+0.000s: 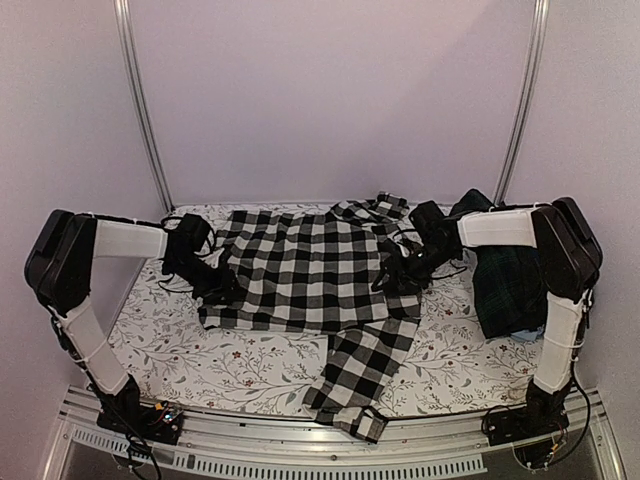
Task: Fold and stack the mixed laundry pile
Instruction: Adjust the flattened shirt at the center of the board.
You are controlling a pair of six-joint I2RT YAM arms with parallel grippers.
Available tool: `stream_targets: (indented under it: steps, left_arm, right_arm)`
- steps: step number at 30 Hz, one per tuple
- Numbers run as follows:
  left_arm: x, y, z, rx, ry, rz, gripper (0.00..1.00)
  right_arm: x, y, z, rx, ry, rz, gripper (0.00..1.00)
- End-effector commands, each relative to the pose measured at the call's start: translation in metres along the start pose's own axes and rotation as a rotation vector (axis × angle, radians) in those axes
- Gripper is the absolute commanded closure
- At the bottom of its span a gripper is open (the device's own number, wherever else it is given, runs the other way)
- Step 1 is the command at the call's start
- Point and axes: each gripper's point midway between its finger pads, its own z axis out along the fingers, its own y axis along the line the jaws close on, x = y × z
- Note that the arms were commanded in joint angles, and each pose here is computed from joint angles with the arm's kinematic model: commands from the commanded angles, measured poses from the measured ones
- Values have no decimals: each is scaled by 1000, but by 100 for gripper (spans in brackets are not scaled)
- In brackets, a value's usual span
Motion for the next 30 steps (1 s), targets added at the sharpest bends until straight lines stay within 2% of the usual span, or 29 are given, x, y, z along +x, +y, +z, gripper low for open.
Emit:
stream_targets:
  steps: [1,7,9,11,13,17,20,23,26,30]
  left_arm:
    - [16,48,5,-155,44,-146,59]
    - [15,101,-25,-270,-14,-292,64]
    - [5,97,-36,-231,-63,-288,57]
    - [-10,82,-51,-170,-146,-266,43]
    - [-19,72,-65,-139,-202,-255,37]
    - [-1,71,-71,-112,-171,-365,28]
    - [29,77,-57,-82,-106,-489,29]
    - [37,78,-56,-64,-130,-563,29]
    - [39,79,-60,-61,-178,-632,27]
    - [53,86,-56,-84,-170,-713,21]
  right_arm:
    - [0,-37,16,79,21,67,52]
    - [-8,-40,-3,100,-9,75,51]
    - [-9,-43,-14,106,-29,93,51]
    - [-10,-45,-24,111,-50,98,51]
    - [-14,-36,-30,95,-62,73,50]
    - [-35,19,-37,49,-121,-92,43]
    - [-44,55,-28,16,-119,-213,40]
    - [-38,69,-10,27,-71,-304,33]
    - [-23,66,17,87,4,-398,27]
    - [-2,51,41,112,79,-420,25]
